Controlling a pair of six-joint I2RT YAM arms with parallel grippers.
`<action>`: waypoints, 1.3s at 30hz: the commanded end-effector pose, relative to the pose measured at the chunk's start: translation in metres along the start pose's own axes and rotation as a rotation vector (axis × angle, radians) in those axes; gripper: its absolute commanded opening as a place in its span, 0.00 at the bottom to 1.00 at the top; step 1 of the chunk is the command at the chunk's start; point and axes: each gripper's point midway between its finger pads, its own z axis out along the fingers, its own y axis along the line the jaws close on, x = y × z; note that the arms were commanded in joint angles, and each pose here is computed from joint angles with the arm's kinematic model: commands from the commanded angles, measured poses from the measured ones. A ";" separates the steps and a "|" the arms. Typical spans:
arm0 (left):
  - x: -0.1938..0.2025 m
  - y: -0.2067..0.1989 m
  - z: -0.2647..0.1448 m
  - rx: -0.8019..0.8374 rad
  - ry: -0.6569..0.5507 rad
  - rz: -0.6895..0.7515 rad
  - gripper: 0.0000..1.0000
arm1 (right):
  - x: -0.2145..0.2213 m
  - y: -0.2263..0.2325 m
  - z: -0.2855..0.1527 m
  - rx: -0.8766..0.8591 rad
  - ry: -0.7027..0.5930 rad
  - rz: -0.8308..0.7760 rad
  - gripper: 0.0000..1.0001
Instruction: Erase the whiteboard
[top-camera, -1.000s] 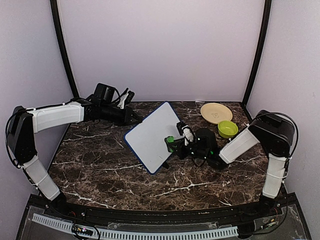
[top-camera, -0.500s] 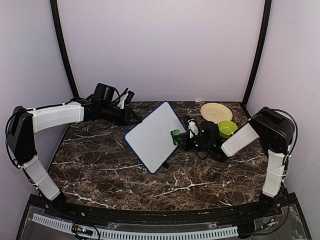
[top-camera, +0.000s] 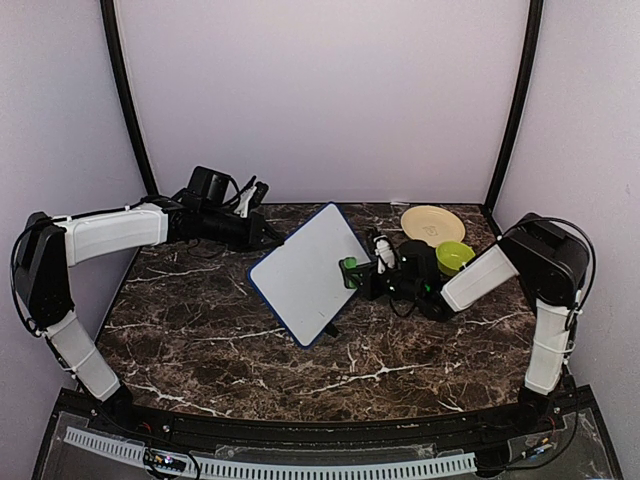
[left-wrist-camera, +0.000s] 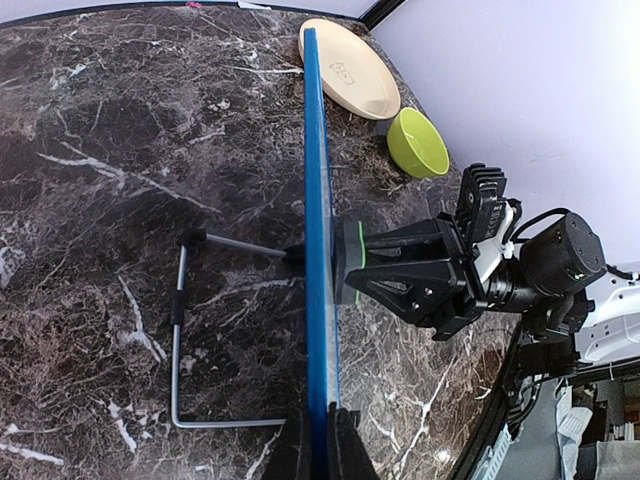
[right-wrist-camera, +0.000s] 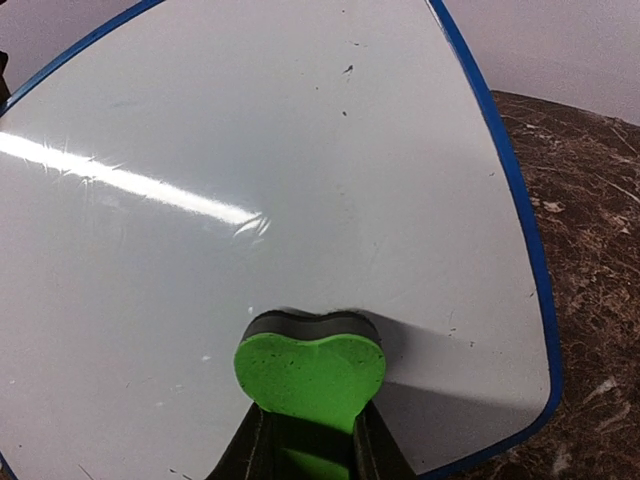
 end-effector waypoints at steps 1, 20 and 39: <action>-0.007 -0.016 -0.008 0.047 -0.029 0.039 0.00 | -0.025 0.030 0.007 -0.064 -0.048 -0.050 0.00; -0.007 -0.016 -0.010 0.043 -0.035 0.038 0.00 | 0.011 0.086 -0.003 -0.114 0.019 -0.101 0.01; -0.007 -0.016 -0.013 0.037 -0.043 0.044 0.00 | 0.007 -0.012 -0.007 0.076 0.015 0.021 0.00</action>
